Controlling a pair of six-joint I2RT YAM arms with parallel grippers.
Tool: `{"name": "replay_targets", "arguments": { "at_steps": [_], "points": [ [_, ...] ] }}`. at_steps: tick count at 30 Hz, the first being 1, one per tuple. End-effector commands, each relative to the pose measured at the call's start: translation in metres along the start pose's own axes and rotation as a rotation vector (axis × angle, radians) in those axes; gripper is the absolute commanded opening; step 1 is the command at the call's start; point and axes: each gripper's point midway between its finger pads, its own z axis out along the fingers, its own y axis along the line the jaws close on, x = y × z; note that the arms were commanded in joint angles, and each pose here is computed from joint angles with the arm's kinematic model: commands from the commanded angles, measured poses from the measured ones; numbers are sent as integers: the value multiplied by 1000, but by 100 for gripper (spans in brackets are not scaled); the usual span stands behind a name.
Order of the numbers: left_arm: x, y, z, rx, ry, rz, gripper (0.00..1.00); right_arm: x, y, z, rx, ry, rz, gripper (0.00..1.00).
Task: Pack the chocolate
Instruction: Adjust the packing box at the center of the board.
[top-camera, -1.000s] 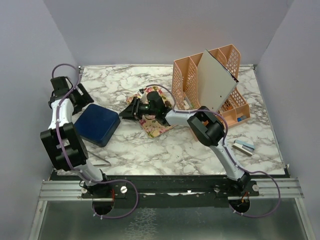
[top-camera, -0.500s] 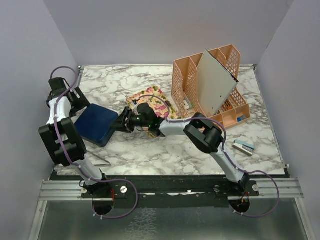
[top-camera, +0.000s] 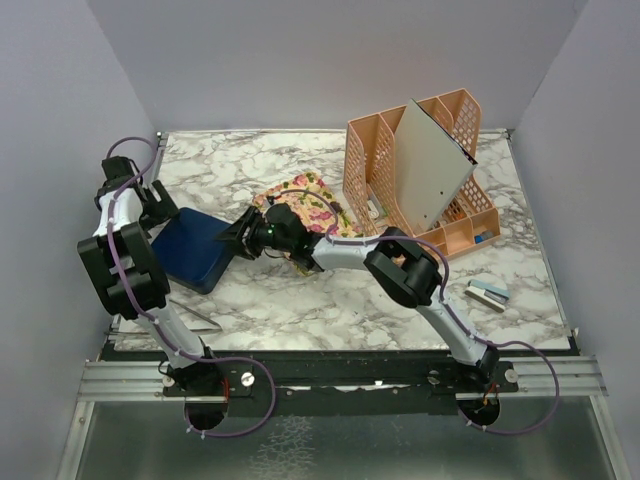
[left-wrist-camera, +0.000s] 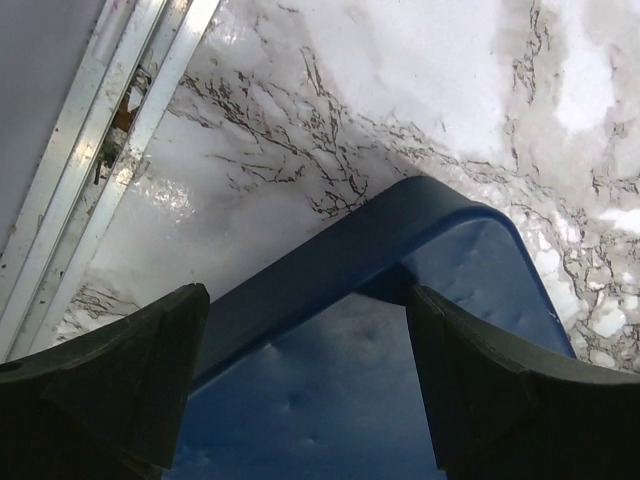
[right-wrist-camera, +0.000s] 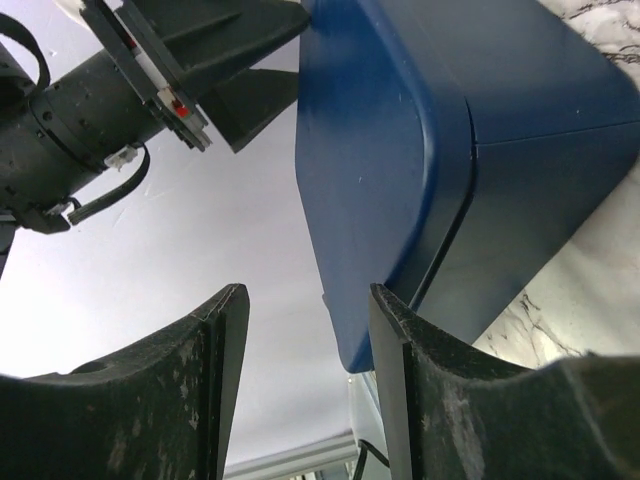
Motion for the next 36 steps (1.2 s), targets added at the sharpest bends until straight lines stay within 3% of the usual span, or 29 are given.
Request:
{"name": "replay_targets", "arguments": {
  "at_steps": [1,25,36],
  "points": [
    [-9,5,-5,-8,-4,7,87,-9,-25,8,93,-57,31,55],
    [-3,-11,-3,108,14,-27,85,12,-44,-8,222,-120,-3,53],
    [0,-16,-4,142,16,-33,84,17,-34,5,141,-94,-27,52]
  ]
}}
